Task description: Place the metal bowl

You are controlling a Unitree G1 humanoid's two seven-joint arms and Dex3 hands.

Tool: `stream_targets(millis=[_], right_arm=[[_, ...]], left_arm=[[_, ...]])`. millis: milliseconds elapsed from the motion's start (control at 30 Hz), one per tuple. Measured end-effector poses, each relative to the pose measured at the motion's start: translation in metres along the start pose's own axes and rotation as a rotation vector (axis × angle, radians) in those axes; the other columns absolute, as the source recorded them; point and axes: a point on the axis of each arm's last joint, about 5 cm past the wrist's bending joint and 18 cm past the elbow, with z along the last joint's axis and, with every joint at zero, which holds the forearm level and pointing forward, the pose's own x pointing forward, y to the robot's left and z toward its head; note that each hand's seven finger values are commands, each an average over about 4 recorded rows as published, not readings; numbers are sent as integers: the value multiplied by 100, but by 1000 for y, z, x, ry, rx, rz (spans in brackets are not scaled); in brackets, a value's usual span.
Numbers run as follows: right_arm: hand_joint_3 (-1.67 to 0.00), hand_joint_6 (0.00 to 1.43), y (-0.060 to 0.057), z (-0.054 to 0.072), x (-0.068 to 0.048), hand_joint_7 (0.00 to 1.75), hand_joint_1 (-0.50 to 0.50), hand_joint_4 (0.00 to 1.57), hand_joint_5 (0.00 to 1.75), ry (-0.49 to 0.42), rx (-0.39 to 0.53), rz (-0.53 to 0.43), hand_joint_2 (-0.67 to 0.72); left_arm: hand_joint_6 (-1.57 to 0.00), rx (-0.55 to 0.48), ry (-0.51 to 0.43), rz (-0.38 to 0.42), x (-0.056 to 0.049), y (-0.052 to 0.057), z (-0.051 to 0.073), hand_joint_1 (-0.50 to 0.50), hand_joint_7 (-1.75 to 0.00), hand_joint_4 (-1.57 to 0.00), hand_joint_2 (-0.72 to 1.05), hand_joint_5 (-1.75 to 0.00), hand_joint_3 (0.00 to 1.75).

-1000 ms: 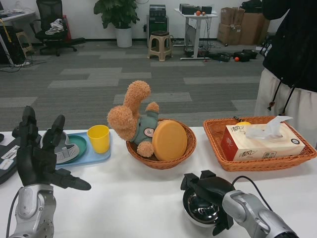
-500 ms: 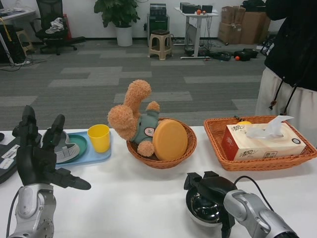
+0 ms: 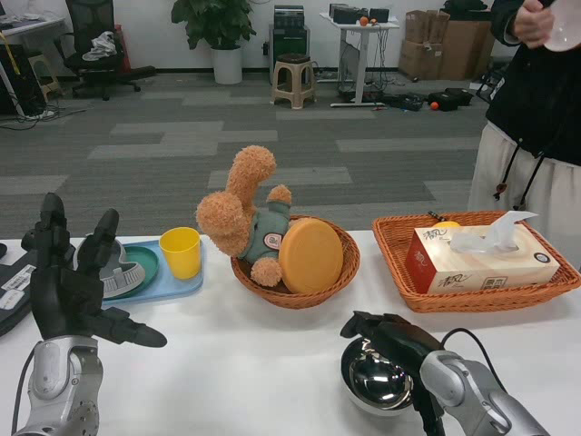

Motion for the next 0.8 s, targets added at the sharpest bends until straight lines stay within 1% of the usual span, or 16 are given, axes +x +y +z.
stream_targets(millis=[133, 200, 267, 333, 367, 433, 500, 567, 633, 700, 800], right_arm=[[0, 0, -3, -1, -2, 54, -46, 0, 0, -16, 92, -63, 72], [0, 0, -4, -1, -3, 45, -46, 0, 0, -40, 185, -109, 72], [0, 0, -4, -1, -4, 30, -44, 0, 0, -70, 296, -159, 72], [0, 0, -3, -2, -5, 17, -42, 0, 0, -87, 383, -190, 69], [0, 0, -2, -2, -6, 16, -42, 0, 0, -92, 416, -200, 68], [0, 0, -1, -2, -7, 14, -42, 0, 0, -111, 516, -227, 66], [-2, 0, -3, 0, -8, 14, -42, 0, 0, -150, 620, -265, 66], [-2, 0, -8, 2, -11, 14, -42, 0, 0, -197, 677, -299, 66], [0, 0, -13, 5, -13, 14, -42, 0, 0, -236, 710, -325, 66], [0, 0, -19, 7, -16, 14, -42, 0, 0, -273, 734, -355, 66], [0, 0, -30, 9, -22, 14, -42, 0, 0, -326, 752, -426, 66]], left_arm=[[-10, 0, 0, 0, 0, 0, 0, -50, -7, -60, -72, -10, 9], [-10, 0, -1, 0, 0, 0, 0, -50, -7, -60, -72, -10, 9], [-10, 0, -1, 0, 0, 0, 0, -50, -7, -60, -72, -10, 9], [-10, 0, -1, 0, 0, 0, 0, -50, -7, -60, -72, -10, 9], [-10, 0, -1, 0, 0, 0, 0, -50, -7, -60, -72, -10, 9], [-10, 0, -2, 0, 0, 0, 0, -50, -7, -60, -72, -10, 9], [-10, 0, -2, 1, 0, 0, 0, -50, -7, -60, -72, -10, 9], [-10, 0, -2, 1, 0, 0, 0, -50, -7, -60, -72, -10, 9], [-10, 0, -3, 1, 0, 0, 0, -50, -7, -60, -72, -10, 9], [-10, 0, -4, 1, 0, 0, 0, -50, -7, -60, -72, -10, 9], [-10, 0, -5, 0, 0, 0, 0, -50, -7, -60, -72, -10, 9]])
